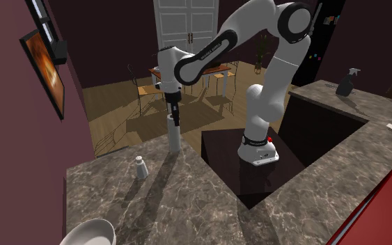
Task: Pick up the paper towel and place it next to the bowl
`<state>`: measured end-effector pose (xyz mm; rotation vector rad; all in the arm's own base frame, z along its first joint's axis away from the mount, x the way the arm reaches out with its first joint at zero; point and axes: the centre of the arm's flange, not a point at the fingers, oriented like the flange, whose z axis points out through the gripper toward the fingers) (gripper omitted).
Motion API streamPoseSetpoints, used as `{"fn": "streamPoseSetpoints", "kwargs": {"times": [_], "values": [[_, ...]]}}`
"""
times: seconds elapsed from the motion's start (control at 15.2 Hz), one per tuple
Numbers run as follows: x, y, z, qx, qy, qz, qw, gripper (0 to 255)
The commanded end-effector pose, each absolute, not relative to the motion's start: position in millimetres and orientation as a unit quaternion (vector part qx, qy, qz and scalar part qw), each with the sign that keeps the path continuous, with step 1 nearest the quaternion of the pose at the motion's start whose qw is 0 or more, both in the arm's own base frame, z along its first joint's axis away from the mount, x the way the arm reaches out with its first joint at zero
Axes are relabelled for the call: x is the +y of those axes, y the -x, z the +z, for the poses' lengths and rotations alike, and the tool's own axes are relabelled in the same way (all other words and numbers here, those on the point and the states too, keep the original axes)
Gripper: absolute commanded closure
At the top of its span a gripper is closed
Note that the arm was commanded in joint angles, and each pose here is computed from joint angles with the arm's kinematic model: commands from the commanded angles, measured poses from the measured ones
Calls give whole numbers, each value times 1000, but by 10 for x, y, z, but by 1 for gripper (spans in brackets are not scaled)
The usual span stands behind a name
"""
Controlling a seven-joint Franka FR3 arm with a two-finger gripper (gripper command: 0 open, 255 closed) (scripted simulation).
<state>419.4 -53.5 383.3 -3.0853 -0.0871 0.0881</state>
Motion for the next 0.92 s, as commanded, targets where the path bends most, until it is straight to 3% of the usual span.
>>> {"fn": "streamPoseSetpoints", "kwargs": {"times": [0.0, 0.86], "values": [[-535, -4191, 3906, -28, 999, 29, 27, 255], [-535, -4192, 4592, -28, 999, 29, 27, 255]]}}
